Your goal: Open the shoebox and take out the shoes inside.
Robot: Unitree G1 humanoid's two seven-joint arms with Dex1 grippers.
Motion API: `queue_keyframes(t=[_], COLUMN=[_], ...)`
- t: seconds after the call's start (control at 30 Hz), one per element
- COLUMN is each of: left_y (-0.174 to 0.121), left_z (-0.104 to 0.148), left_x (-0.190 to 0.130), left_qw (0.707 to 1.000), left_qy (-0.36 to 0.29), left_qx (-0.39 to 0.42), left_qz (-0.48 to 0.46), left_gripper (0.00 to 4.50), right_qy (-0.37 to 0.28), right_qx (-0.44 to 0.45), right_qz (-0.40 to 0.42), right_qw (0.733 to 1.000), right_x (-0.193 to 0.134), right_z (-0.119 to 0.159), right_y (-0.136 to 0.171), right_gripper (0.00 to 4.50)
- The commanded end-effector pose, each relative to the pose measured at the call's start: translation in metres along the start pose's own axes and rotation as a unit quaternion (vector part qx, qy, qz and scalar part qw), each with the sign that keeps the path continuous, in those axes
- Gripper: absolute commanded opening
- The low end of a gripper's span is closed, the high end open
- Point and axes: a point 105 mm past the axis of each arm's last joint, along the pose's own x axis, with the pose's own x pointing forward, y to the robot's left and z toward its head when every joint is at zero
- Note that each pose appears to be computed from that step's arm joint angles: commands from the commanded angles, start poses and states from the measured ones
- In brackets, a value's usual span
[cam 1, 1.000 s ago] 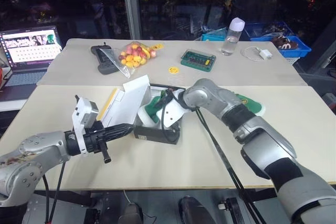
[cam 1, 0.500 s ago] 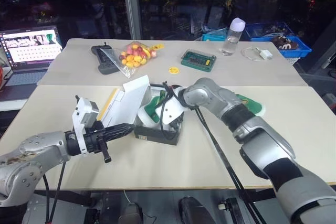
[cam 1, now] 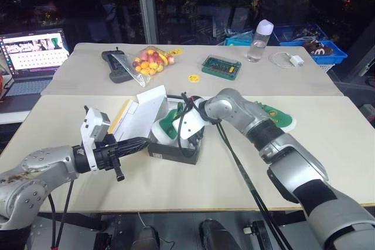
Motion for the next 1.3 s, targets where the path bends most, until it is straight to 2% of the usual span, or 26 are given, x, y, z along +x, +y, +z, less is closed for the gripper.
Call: queue_keyframes(t=[0.03,0.17,0.33,0.7,0.8,0.9,1.03,1.13,1.3], left_y=[-0.005,-0.005,-0.006,-0.007,-0.007,-0.006,-0.006,-0.006,-0.007], left_z=[0.008,0.008,0.008,0.006,0.006,0.006,0.005,0.004,0.002], left_x=[0.0,0.0,-0.001,0.001,0.002,0.004,0.005,0.006,0.009], left_qw=[1.0,1.0,1.0,1.0,1.0,1.0,1.0,1.0,1.0], left_qy=[-0.005,-0.004,-0.004,-0.003,-0.003,-0.004,-0.005,-0.006,-0.006], left_qx=[0.02,0.02,0.02,0.018,0.018,0.017,0.016,0.016,0.013], left_qz=[-0.007,-0.009,-0.01,-0.014,-0.015,-0.018,-0.019,-0.021,-0.026], left_gripper=[0.0,0.0,0.0,0.0,0.0,0.0,0.0,0.0,0.0], right_qy=[-0.007,0.0,0.01,0.015,0.018,0.034,0.089,0.127,0.224], right_qx=[-0.007,-0.019,-0.023,0.024,0.056,0.125,0.167,0.187,0.219], right_qz=[-0.037,-0.087,-0.131,-0.196,-0.23,-0.279,-0.273,-0.259,-0.226], right_qw=[0.999,0.996,0.991,0.98,0.971,0.952,0.943,0.939,0.922], right_x=[-0.007,-0.027,-0.045,-0.077,-0.096,-0.141,-0.186,-0.207,-0.262], right_z=[0.006,0.007,0.004,-0.004,-0.011,-0.029,-0.049,-0.058,-0.073], right_y=[-0.019,-0.047,-0.064,-0.082,-0.092,-0.101,-0.081,-0.065,-0.029], right_gripper=[0.01,0.01,0.01,0.01,0.01,0.01,0.01,0.01,0.01])
